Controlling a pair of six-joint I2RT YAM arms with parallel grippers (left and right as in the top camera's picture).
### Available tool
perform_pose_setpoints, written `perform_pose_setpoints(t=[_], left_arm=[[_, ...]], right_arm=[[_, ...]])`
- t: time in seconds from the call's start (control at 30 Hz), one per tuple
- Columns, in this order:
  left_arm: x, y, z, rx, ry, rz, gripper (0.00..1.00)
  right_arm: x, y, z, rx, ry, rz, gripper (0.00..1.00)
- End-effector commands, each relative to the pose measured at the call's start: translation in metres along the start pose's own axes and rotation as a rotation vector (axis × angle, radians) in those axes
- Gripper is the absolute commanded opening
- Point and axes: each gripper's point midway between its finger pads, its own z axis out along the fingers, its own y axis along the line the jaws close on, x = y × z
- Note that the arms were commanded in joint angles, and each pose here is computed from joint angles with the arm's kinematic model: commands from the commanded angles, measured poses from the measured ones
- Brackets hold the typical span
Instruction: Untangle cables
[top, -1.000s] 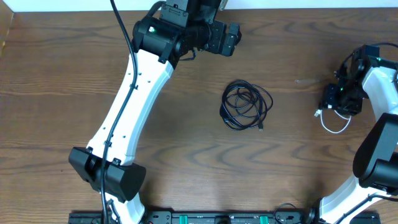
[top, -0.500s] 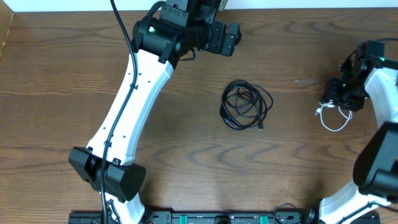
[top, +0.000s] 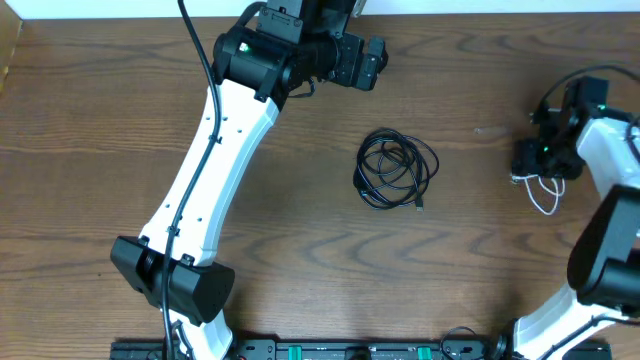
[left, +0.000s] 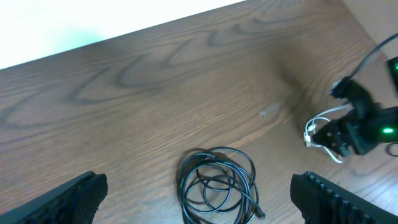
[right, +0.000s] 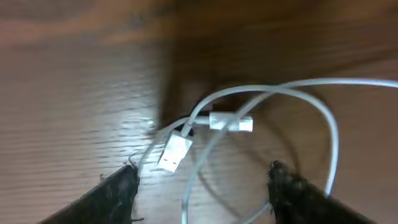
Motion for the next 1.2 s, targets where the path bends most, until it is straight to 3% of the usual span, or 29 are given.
perform_pose_setpoints(t=[0.0,0.1,0.17,0.2,0.37,0.53,0.87,1.17], left_arm=[[-0.004,0.001,-0.002,-0.008,-0.009,0.019,0.98],[-0.004,0.001,-0.002,-0.008,-0.011,0.019,0.99],[-0.004,0.001,-0.002,-0.008,-0.012,0.02,0.99],[-0.004,0.001,-0.002,-0.008,-0.012,0.02,0.98],[-0.004,0.001,-0.002,-0.008,-0.012,0.02,0.99],[-0.004,0.001,-0.002,-0.008,-0.012,0.02,0.98],[-0.005,0.002,-0.002,-0.012,-0.013,0.031,0.98],[-0.006,0.002,-0.002,-0.011,-0.019,0.033,0.98]], right_arm=[[0.007,0.001,0.015,0.002,0.025,-0.016,0.41],[0.004,0.001,0.014,0.004,0.015,0.014,0.16],[0.004,0.001,0.014,0.004,0.016,0.017,0.03],[0.004,0.001,0.014,0.004,0.016,0.037,0.01],[0.001,0.002,0.011,-0.002,0.006,0.201,0.01],[-0.026,-0.007,-0.019,-0.008,-0.088,0.314,0.01],[-0.109,-0.078,-0.129,0.104,-0.442,0.441,0.01],[-0.126,-0.146,-0.154,0.215,-0.62,0.565,0.01]])
